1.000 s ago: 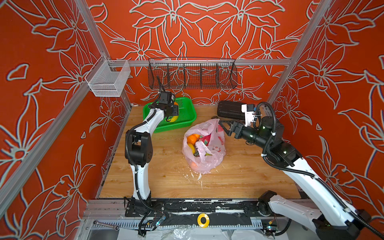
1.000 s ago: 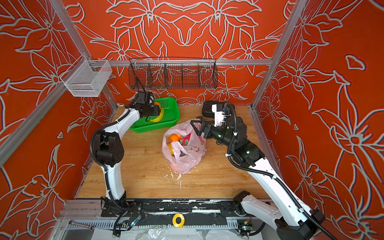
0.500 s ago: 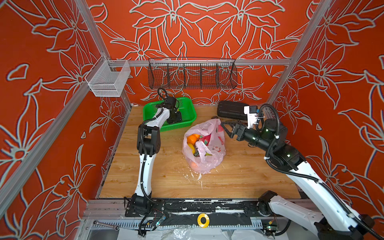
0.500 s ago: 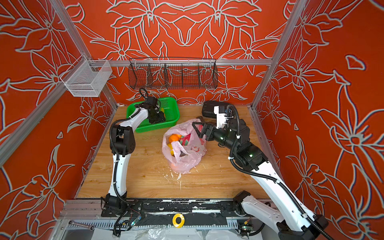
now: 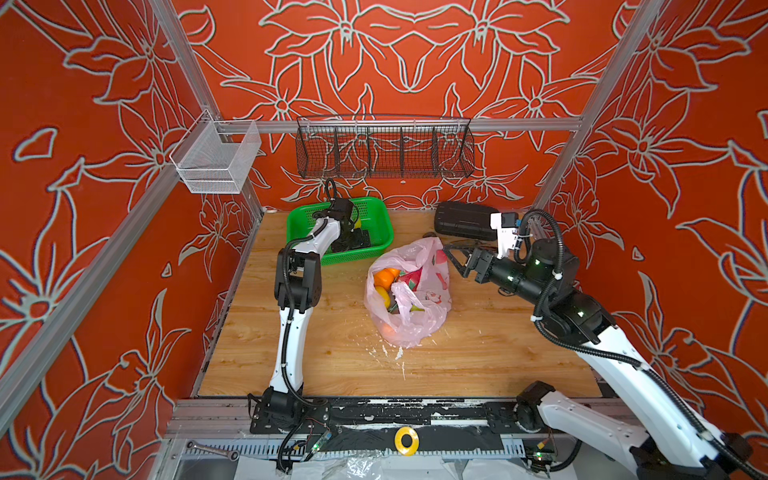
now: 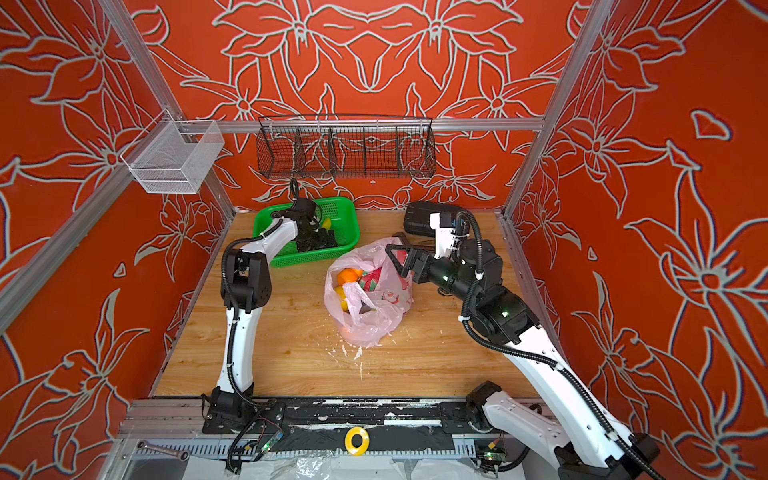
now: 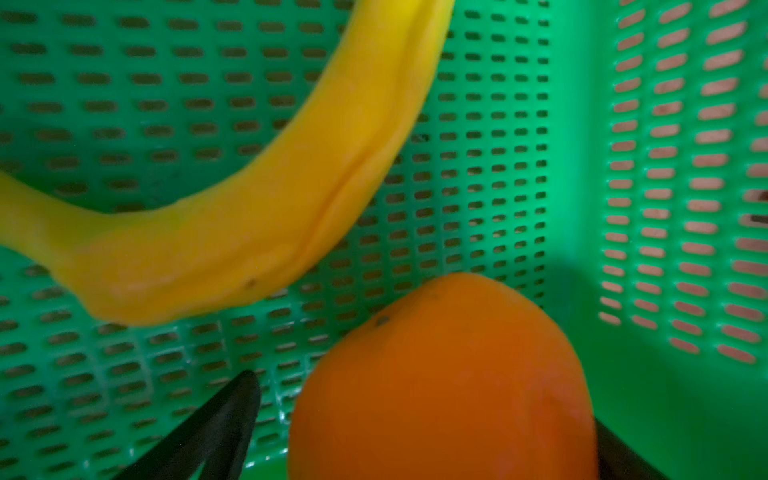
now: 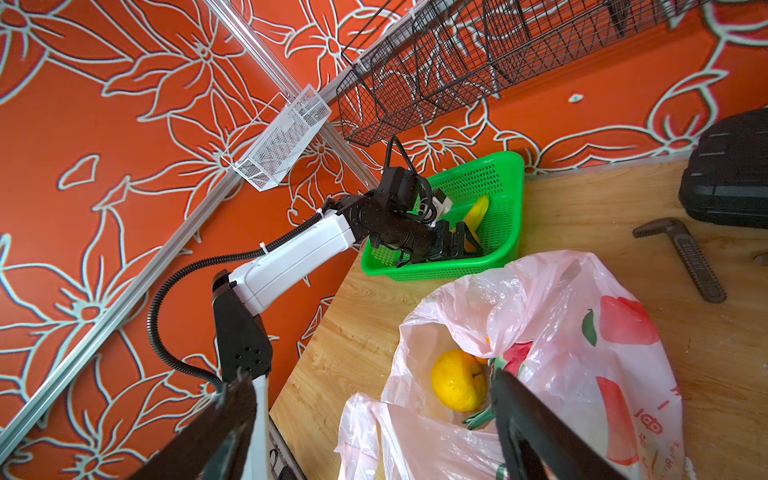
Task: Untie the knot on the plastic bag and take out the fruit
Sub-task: 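Place the orange in the green basket with the left gripper while the right draws back, then bring both grippers back to the pink bag and hold its mouth open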
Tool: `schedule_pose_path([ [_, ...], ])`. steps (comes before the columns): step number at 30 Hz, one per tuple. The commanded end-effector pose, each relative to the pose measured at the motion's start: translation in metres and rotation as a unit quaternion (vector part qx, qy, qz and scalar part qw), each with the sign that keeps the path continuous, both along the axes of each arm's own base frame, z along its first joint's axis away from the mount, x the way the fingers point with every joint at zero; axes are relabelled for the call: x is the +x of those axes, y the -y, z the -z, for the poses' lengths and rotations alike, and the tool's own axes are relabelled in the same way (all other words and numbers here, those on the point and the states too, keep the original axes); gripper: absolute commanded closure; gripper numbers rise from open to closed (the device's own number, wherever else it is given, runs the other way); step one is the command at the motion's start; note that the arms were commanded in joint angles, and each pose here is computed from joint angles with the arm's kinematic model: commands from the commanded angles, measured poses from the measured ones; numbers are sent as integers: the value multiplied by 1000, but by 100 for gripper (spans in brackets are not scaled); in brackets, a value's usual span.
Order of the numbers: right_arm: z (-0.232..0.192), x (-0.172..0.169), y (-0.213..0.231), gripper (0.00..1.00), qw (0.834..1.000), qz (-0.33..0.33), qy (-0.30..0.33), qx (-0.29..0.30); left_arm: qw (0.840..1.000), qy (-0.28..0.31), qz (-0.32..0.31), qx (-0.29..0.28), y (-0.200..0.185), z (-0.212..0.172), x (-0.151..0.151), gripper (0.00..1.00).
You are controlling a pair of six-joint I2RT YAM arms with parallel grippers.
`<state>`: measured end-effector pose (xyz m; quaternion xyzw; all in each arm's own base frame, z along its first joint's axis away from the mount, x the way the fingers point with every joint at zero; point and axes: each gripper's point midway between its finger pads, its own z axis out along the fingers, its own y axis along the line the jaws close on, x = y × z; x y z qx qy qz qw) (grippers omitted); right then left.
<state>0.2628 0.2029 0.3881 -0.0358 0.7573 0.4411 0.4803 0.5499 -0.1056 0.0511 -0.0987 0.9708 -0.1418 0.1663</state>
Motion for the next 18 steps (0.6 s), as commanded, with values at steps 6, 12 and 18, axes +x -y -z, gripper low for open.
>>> schedule_pose_path([
  [6, 15, 6, 4, 11, 999, 16, -14, -24, 997, 75, -7, -25, -1, -90, -18, 1],
  [12, 30, 8, -7, 15, 999, -10, -40, -32, 990, 130, -4, -54, 2, -155, -48, 0],
  [18, 65, 7, -24, 24, 994, -55, -83, -54, 974, 175, -10, -145, 17, -215, -113, 7],
])
